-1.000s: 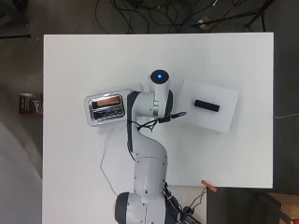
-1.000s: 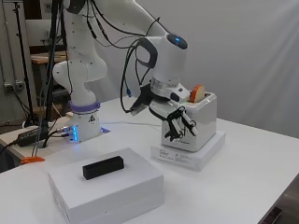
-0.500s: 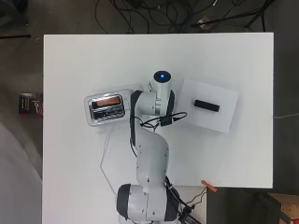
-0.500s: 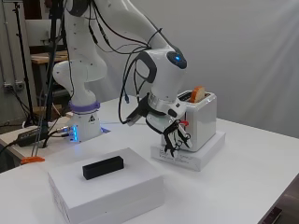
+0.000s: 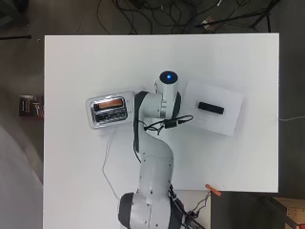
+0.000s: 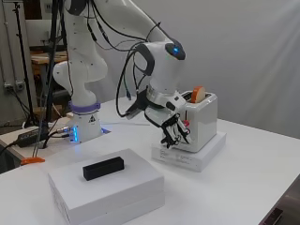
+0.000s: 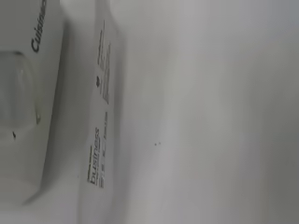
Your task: Teleoperate dual arm-hand system to toast a bread
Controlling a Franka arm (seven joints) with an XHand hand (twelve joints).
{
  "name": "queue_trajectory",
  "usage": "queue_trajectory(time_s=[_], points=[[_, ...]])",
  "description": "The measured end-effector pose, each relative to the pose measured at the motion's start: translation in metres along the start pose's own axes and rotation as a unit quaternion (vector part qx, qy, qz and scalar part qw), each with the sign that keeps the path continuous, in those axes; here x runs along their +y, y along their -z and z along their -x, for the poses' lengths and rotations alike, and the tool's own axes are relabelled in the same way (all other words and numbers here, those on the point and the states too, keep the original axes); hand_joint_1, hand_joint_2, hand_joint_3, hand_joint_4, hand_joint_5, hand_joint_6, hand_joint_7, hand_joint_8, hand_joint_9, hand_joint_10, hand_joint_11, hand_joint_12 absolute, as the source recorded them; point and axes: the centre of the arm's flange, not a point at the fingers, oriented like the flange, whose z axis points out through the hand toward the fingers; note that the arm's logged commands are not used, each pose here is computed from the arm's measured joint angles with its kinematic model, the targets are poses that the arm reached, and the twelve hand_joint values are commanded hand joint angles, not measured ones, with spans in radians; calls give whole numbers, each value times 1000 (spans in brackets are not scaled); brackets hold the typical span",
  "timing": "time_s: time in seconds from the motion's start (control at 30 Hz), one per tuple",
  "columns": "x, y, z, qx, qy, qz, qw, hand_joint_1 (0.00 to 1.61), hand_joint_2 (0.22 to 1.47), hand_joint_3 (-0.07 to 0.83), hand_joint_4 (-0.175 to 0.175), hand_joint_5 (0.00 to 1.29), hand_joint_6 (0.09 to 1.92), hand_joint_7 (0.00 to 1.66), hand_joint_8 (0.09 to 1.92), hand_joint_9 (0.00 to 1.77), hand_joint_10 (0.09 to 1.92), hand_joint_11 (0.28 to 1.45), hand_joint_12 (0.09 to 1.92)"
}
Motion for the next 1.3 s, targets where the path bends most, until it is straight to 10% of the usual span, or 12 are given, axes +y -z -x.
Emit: queue_trajectory(time_s=[0.13,0.2,0.23,0.3,0.4,0.67,0.87,1.03,1.13,1.17,1.23,1.3], points=[[-19,33,4,15,-8,41,999,2,1185,-1,-58,364,87,752,141,852,218,603,252],[-27,33,-2,10,-16,48,999,0,1177,0,-61,356,87,793,87,929,87,673,87],[-29,31,-6,9,-16,48,999,16,1193,-13,-72,361,87,922,87,1020,295,699,344],[-31,29,-11,12,-7,43,999,60,1207,-10,-89,378,87,961,750,1084,1100,677,1217],[-31,22,-20,10,22,34,999,43,1177,-6,-98,403,87,891,1206,1052,1522,622,1649],[-17,-31,-36,-17,18,-6,1000,89,1029,-2,-114,343,87,922,716,959,1136,540,1250],[6,-89,-28,-17,2,-72,997,80,1010,4,-117,319,87,835,1475,986,1665,573,1575],[-1,-83,-29,2,3,-67,998,1,1011,0,-82,360,87,966,228,1065,374,725,272],[-14,-35,-26,22,13,-28,999,0,1043,-5,-91,420,87,1010,681,1088,1092,668,1102],[-21,-14,-25,28,16,-15,999,0,1041,-4,-96,413,87,932,761,1027,1115,624,1126],[-35,18,-24,35,15,8,999,0,1047,-1,-97,396,87,855,430,969,629,629,598],[-51,47,-22,40,10,35,999,0,1074,4,-76,521,87,893,761,1016,941,667,881]])
